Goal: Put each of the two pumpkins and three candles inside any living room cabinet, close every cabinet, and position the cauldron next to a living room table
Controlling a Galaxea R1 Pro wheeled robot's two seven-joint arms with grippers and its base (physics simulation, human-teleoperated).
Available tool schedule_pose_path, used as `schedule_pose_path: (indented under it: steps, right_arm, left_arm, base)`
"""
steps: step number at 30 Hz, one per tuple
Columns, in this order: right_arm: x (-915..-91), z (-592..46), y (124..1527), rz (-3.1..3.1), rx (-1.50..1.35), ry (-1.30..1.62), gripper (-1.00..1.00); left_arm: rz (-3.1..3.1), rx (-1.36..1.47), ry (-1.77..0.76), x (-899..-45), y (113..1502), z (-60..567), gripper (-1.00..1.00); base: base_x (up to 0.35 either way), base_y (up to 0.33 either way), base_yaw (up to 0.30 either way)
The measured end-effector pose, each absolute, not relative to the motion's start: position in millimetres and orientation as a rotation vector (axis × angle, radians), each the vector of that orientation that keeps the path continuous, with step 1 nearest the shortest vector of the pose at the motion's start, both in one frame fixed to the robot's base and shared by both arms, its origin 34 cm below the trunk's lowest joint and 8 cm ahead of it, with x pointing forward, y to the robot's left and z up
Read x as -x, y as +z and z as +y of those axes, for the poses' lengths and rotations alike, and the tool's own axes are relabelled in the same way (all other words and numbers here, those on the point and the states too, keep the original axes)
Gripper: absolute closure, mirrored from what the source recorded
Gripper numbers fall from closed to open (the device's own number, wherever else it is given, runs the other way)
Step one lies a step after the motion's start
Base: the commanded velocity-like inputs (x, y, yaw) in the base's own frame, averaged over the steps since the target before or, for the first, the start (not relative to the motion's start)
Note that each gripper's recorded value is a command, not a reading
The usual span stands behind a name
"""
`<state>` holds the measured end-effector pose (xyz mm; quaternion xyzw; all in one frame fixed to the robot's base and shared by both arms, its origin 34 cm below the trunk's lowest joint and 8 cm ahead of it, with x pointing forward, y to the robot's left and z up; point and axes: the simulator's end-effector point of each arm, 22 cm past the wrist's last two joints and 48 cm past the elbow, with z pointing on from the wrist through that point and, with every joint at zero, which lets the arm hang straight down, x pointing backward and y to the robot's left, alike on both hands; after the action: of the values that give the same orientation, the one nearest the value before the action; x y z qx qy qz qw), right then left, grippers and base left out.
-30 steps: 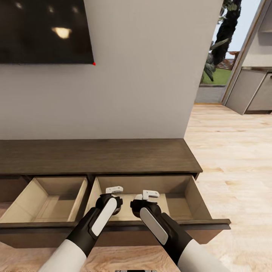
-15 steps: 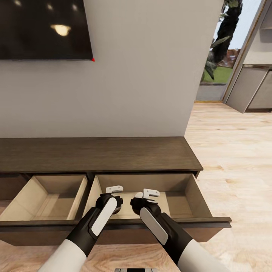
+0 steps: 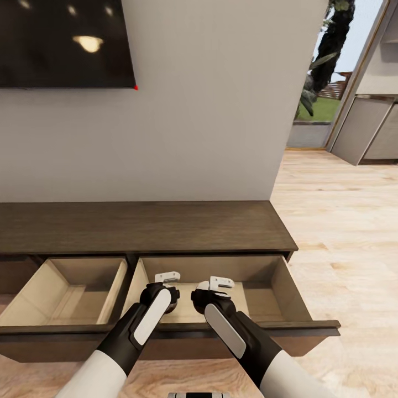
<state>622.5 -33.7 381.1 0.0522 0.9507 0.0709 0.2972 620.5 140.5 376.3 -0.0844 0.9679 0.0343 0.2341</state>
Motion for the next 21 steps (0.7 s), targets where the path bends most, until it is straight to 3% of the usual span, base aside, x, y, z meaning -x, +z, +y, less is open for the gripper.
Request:
schedule_pose_path:
  steps: [21]
  right_arm:
    - [-620.8, -33.8, 373.7, 2.541, -0.141, 0.188, 1.0]
  left_arm:
    - [2.67, 0.232, 0.097, -618.8, 369.2, 140.5, 1.0]
  base:
    - [0.04, 0.0, 0.0]
